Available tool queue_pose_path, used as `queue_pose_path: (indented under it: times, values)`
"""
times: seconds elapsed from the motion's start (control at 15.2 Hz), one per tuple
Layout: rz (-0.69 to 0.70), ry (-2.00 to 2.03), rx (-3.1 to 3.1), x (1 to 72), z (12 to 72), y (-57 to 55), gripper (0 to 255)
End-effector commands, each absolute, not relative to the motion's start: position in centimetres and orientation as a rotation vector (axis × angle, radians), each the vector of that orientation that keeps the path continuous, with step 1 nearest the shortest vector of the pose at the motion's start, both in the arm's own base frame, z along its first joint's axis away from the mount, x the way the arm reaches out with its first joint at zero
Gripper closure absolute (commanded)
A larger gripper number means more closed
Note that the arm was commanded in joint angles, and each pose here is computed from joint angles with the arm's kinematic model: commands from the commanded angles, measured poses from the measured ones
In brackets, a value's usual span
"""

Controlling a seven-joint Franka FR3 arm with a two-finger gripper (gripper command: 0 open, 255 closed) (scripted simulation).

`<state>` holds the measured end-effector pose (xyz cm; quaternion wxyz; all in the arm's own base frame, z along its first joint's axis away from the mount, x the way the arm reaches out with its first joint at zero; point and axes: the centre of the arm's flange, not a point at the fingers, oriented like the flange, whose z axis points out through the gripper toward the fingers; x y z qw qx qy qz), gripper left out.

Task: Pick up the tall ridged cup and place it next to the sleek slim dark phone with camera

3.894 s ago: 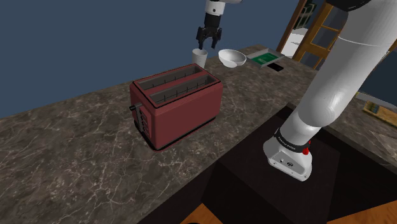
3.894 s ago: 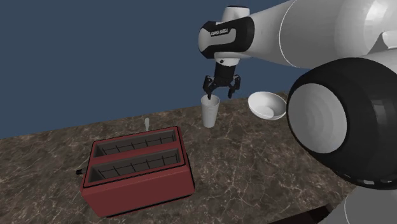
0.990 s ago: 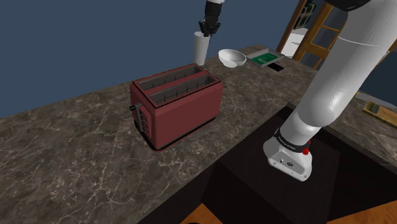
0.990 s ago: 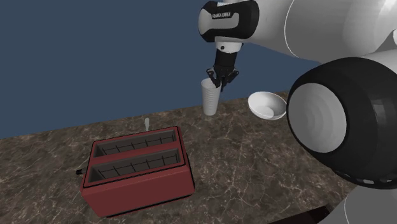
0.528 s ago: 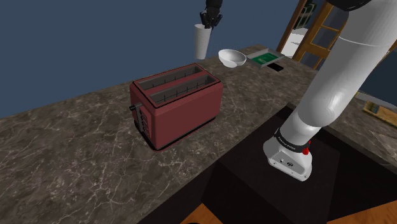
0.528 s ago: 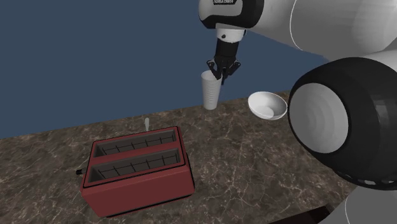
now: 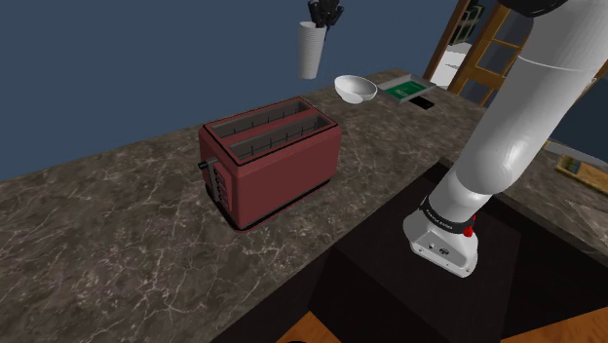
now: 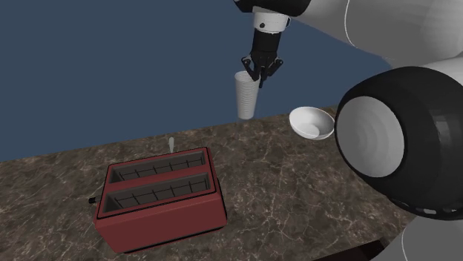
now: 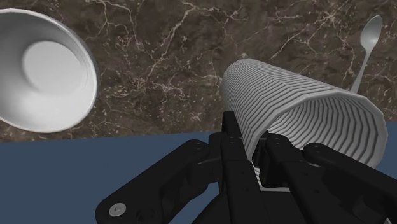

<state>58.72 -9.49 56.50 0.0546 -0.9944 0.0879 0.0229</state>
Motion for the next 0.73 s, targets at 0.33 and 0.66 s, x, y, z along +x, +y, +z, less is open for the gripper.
queue_pose_path:
  times: [0.33, 0.66]
  values:
    - [0.07, 0.267, -3.02, 58.7, 60.2, -9.5, 255]
    - [0.07, 0.267, -3.02, 57.8, 62.1, -10.5, 255]
